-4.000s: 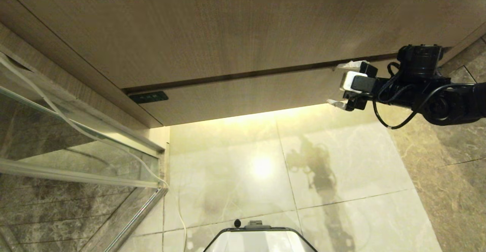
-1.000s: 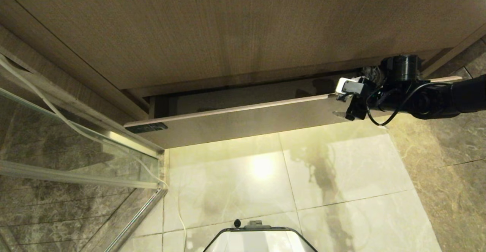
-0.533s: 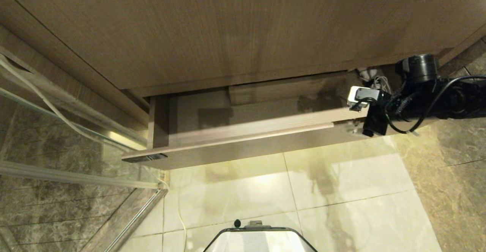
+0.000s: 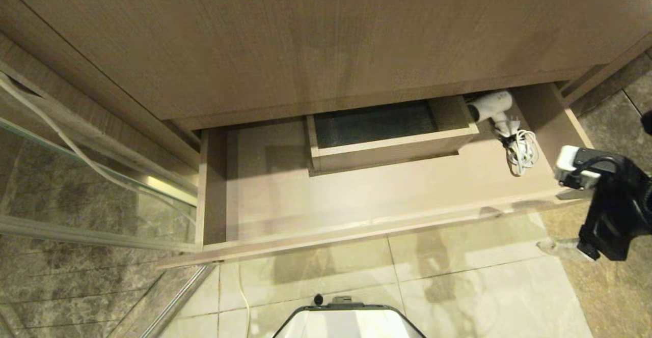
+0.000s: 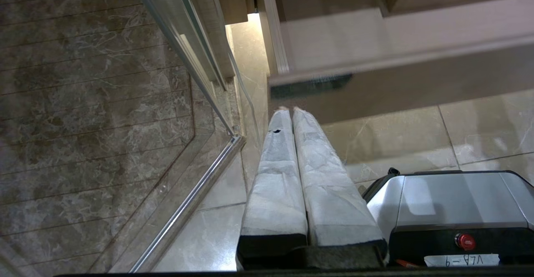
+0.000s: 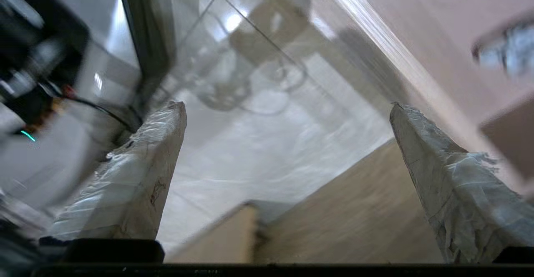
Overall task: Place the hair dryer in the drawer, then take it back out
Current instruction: Pull open the drawer
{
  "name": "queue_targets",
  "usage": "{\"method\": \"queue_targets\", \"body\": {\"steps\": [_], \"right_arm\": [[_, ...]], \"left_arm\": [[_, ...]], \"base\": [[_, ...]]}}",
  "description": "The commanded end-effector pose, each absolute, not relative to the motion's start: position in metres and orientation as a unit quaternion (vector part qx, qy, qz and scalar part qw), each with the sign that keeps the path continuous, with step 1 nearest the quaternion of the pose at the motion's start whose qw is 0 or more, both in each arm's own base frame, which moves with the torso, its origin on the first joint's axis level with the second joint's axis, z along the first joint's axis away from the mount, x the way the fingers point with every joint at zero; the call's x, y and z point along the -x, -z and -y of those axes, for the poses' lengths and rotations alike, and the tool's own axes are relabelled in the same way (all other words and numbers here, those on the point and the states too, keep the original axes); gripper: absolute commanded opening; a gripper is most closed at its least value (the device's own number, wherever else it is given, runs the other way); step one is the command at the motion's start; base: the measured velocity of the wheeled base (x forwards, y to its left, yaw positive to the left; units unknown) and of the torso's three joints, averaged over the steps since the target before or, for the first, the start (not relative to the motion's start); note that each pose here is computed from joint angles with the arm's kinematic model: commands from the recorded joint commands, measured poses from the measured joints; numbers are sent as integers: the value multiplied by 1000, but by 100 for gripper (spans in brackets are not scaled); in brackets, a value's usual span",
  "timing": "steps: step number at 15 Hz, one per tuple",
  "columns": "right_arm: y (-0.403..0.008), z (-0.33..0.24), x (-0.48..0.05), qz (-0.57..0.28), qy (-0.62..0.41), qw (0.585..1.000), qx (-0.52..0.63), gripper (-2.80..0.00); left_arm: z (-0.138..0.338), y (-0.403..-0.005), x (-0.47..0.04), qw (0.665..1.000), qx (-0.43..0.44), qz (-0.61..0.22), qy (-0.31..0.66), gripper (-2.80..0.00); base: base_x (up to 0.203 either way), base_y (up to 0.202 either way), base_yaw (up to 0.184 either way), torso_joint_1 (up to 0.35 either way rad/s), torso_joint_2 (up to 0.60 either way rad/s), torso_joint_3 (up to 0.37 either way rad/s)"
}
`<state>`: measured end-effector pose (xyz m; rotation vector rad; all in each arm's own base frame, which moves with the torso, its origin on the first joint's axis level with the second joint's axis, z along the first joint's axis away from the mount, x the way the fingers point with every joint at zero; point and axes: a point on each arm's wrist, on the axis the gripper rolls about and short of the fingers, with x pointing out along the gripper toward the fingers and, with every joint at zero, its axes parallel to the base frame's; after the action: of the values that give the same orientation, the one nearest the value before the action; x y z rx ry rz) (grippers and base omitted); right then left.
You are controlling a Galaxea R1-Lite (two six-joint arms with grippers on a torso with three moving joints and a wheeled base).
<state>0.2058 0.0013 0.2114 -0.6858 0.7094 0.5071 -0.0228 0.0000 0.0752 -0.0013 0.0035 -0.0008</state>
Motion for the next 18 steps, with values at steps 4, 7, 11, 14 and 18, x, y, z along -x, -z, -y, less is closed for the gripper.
{"method": "queue_targets", "body": {"steps": [4,7,11,14,18], "right_arm": [[-231,12,-171,-300,-137,908,259,0],[-234,26,-181,-307,-51,909,276,0],[-220,65,-213,-301,50,913,272,0],[-209,98,-223,-291,91,921,242,0],[-195,123,-257,-301,85,922,226,-280]], "left_arm": [[0,-75,23,1000,1,-2,1,-280],[0,-75,23,1000,1,-2,1,-280],[0,-75,23,1000,1,-2,1,-280],[0,-75,23,1000,1,-2,1,-280],[0,-75,23,1000,1,-2,1,-280]], "base": [[0,0,0,0,0,0],[0,0,0,0,0,0],[0,0,0,0,0,0],[0,0,0,0,0,0],[0,0,0,0,0,0]]}}
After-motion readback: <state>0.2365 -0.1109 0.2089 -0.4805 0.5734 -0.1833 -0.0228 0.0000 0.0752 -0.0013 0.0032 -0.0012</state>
